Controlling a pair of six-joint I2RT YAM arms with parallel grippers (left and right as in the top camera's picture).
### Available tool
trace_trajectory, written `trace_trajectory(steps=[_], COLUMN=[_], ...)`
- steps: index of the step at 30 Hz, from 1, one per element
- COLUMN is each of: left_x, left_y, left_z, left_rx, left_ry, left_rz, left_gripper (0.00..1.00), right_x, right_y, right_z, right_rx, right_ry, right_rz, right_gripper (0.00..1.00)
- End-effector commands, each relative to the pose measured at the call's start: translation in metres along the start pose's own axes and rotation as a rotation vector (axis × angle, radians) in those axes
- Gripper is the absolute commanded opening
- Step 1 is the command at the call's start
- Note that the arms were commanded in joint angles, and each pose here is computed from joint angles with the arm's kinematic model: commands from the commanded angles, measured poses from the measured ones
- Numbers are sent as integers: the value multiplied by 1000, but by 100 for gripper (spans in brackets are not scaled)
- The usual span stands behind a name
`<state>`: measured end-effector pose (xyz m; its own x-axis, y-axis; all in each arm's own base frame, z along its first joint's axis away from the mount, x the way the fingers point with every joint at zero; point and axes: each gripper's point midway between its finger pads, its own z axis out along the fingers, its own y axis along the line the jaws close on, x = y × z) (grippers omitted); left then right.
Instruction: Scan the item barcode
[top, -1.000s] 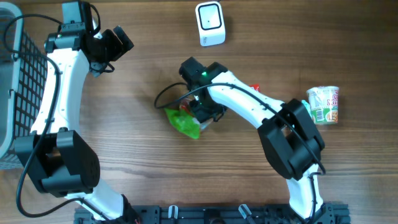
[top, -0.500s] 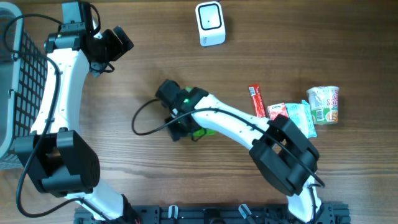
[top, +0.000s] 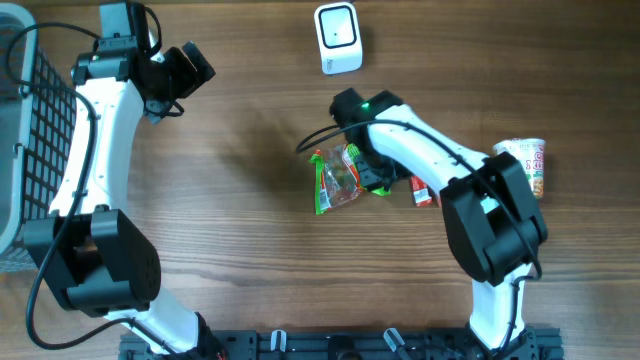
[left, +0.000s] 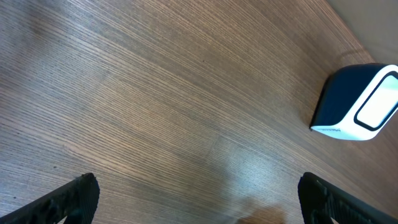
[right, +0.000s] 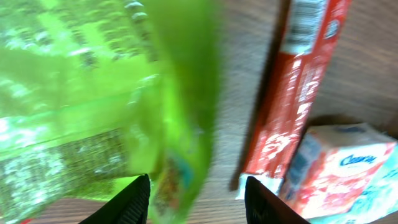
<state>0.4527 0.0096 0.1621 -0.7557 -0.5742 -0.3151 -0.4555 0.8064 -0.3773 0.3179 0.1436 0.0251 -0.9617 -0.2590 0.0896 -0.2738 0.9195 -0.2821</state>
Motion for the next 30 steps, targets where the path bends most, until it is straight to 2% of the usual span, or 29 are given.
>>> trace_trajectory(steps=[1,4,6,8,10,18,22,23,24,26,27,28,29,30], left_x=[-1,-1,-1,-1,-1,-1,-1,-1,-1,-1,-1,-1,-1,-1], left_y=[0,0,0,0,0,0,0,0,0,0,0,0,0,0], left_z=[-1,-1,-1,-1,-1,-1,-1,-1,-1,-1,-1,-1,-1,-1], left_rx=[5,5,5,5,5,5,5,5,5,5,5,5,5,5], left_ry=[-2,-1,-1,-1,-2,-1,-2,-1,-2,-2,-2,-2,-2,-2], left_rz=[-5,-5,-5,-5,-5,-5,-5,-5,-5,-5,-5,-5,-5,-5], left_gripper=[100,100,100,100,100,100,100,100,100,100,100,100,100,100], right_x=[-20,-23,-19,-16,-18,-22,-15,-12,-12,-12,-12,-12,-13,-14], right_y=[6,19,42,52,54,72,76,77,77,77,77,77,76,75], right_z=[-37,-68,-81,-81,-72,-11,11,13,13,13,13,13,13,11], right_rx=[-96,-228,-381,-439,-439,-474,-480,-477,-477,-476,-476,-475,-473,-476], right_ry=[-102,-168,-161,-145,-146,-173,-170,-165,-164,-165,-166,-171,-173,-183], right_rz=[-24,-14,-28,-31,-4,195,227,224,222,219,215,197,192,172], right_gripper=[50,58,77,86,99,100,99,96,85,32,25,11,4,8])
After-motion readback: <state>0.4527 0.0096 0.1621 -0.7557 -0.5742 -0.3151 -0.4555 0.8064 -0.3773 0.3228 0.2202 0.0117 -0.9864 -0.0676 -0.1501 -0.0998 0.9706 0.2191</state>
